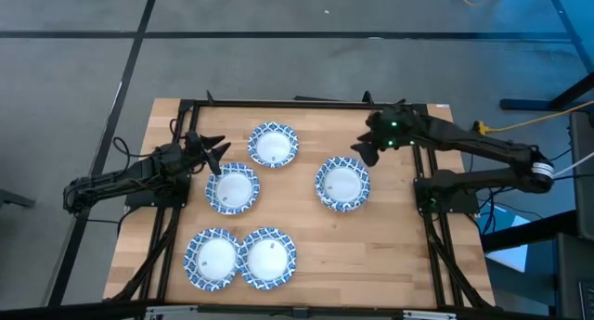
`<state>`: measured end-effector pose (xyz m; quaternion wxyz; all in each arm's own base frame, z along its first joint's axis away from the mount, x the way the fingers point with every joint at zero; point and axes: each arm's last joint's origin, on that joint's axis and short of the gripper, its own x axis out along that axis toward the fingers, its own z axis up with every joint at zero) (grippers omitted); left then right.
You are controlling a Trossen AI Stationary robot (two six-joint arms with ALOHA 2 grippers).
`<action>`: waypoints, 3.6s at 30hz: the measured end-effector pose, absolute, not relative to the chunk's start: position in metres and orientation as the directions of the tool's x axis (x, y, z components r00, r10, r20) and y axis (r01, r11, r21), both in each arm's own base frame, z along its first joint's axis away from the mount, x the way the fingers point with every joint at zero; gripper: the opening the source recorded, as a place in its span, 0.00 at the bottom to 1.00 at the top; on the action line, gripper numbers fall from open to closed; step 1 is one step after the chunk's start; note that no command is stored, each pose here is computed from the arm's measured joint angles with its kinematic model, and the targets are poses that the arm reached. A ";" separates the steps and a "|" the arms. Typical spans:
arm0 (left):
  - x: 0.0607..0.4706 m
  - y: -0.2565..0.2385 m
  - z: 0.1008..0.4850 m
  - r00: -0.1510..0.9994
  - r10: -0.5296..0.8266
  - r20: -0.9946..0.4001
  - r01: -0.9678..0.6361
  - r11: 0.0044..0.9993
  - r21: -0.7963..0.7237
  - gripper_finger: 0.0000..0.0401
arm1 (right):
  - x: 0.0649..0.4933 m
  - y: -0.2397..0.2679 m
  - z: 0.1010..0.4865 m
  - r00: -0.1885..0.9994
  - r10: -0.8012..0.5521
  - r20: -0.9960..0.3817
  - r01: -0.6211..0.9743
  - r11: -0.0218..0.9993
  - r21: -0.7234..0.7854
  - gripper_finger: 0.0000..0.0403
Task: Nest bowls inside each other
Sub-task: Stack the white bowl on top of the white bowl
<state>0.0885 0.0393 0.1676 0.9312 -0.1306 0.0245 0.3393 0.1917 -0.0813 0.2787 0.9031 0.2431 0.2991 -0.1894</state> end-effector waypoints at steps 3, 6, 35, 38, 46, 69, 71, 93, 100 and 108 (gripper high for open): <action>0.090 0.038 0.169 0.808 0.577 -0.124 -0.590 0.794 -0.149 0.42 | 0.193 -0.075 0.298 0.848 -0.211 -0.487 0.396 0.862 0.316 0.57; 0.091 0.036 0.170 0.850 0.514 -0.113 -0.524 0.847 -0.092 0.42 | 0.193 -0.070 0.310 0.898 -0.209 -0.387 0.338 0.892 0.302 0.57; 0.160 0.036 0.196 0.823 0.435 -0.365 -0.322 0.887 0.332 0.41 | 0.206 -0.072 0.296 0.865 -0.189 -0.466 0.355 0.885 0.301 0.57; 0.169 0.036 0.190 0.802 0.426 -0.418 -0.294 0.892 0.344 0.41 | 0.204 -0.072 0.294 0.854 -0.187 -0.485 0.360 0.885 0.294 0.57; 0.203 0.033 0.185 0.747 0.421 -0.515 -0.189 0.877 0.442 0.41 | 0.204 -0.072 0.293 0.847 -0.184 -0.499 0.358 0.891 0.278 0.57; 0.249 0.033 0.137 0.534 0.474 -0.700 -0.019 0.834 0.551 0.41 | 0.197 -0.069 0.282 0.782 -0.157 -0.603 0.388 0.880 0.275 0.57; 0.250 0.034 0.134 0.513 0.501 -0.697 -0.029 0.821 0.570 0.41 | 0.197 -0.069 0.282 0.782 -0.157 -0.603 0.388 0.880 0.275 0.57; 0.251 0.040 0.132 0.507 0.486 -0.712 -0.061 0.844 0.533 0.02 | 0.197 -0.069 0.282 0.782 -0.158 -0.603 0.399 0.870 0.290 0.57; 0.269 0.042 0.156 0.568 0.493 -0.659 -0.124 0.843 0.523 0.01 | 0.195 -0.068 0.295 0.837 -0.179 -0.516 0.370 0.882 0.293 0.57; 0.292 0.042 0.205 0.702 0.394 -0.593 -0.116 0.885 0.451 0.00 | 0.162 -0.063 0.321 0.879 -0.287 -0.381 0.398 0.882 0.252 0.57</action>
